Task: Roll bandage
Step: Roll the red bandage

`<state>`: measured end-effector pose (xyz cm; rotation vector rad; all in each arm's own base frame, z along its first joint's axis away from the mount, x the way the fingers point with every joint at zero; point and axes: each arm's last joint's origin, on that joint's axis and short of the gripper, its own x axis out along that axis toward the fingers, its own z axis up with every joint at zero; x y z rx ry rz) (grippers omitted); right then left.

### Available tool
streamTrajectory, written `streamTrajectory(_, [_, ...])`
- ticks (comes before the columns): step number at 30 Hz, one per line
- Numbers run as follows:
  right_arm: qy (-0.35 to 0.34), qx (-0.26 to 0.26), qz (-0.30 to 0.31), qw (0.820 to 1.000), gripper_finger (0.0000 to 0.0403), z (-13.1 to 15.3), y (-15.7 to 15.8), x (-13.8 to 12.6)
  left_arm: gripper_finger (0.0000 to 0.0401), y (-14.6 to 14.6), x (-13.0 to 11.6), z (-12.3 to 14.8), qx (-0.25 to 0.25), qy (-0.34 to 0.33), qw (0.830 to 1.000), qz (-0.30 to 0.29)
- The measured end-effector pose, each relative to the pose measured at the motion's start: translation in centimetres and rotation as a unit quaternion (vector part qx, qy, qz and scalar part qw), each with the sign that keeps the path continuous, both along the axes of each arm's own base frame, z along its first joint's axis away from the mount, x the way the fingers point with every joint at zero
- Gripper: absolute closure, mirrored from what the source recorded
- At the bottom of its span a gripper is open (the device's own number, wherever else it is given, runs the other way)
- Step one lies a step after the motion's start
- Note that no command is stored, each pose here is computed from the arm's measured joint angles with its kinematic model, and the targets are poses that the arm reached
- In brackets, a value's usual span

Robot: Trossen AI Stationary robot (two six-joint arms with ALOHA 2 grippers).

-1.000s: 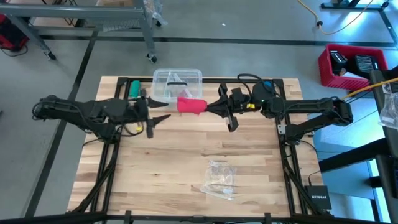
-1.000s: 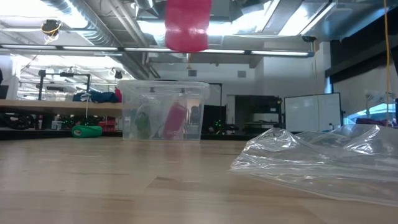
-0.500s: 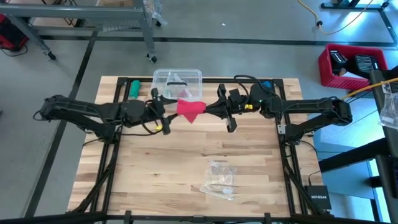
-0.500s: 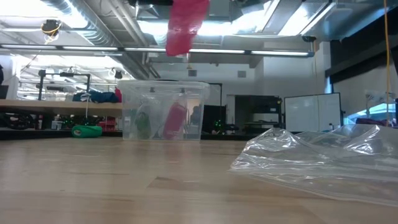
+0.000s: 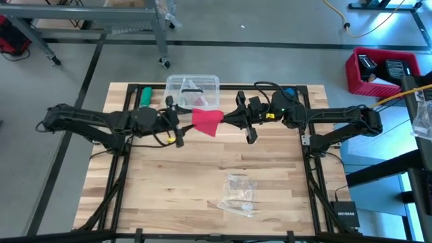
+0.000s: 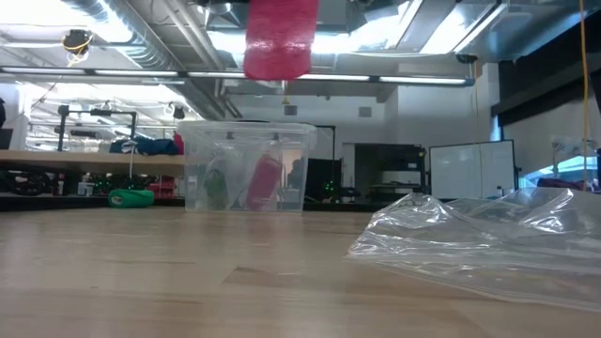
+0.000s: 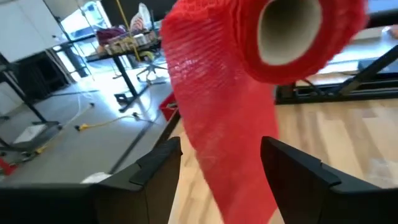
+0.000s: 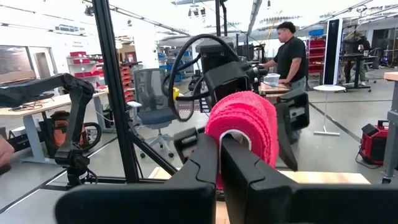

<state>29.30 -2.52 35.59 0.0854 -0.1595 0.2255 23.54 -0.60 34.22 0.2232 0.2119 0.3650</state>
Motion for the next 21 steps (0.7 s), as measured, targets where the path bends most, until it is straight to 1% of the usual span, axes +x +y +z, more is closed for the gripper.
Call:
streamTrajectory(4, [0.000,0.000,0.000,1.000,0.0394,0.0,0.0,0.0,0.0187,0.4,0.8,-0.1,0.018,-0.010,1.000,0.005])
streamTrajectory(6, [0.000,0.000,0.000,1.000,0.0394,0.0,0.0,0.0,0.0189,0.5,1.2,0.0,0.026,-0.017,0.999,-0.009])
streamTrajectory(8, [0.000,0.000,0.000,1.000,0.0394,0.0,0.0,0.0,0.0199,0.6,1.7,-0.1,0.026,-0.024,0.999,-0.027])
streamTrajectory(10, [-0.003,-0.001,0.000,1.000,0.0394,0.1,0.0,0.0,0.0217,0.7,2.0,-0.3,0.026,-0.020,0.999,-0.032])
streamTrajectory(12, [-0.008,-0.001,0.000,1.000,0.0394,0.1,0.0,0.0,0.0240,0.9,2.3,-0.5,0.026,-0.018,0.999,-0.029])
streamTrajectory(14, [-0.012,-0.002,0.000,1.000,0.0394,0.2,0.0,0.0,0.0271,1.0,2.6,-0.4,0.029,-0.033,0.999,-0.026])
streamTrajectory(18, [-0.019,-0.003,0.000,1.000,0.0394,0.2,0.0,0.2,0.0350,1.0,3.1,0.1,0.050,-0.066,0.996,-0.025])
streamTrajectory(20, [-0.023,-0.002,0.000,1.000,0.0394,0.2,0.0,0.2,0.0385,1.3,3.5,-0.1,0.060,-0.066,0.996,-0.003])
streamTrajectory(21, [-0.029,-0.001,0.001,1.000,0.0394,0.3,0.0,0.1,0.0392,1.5,3.8,-0.2,0.063,-0.069,0.996,0.012])
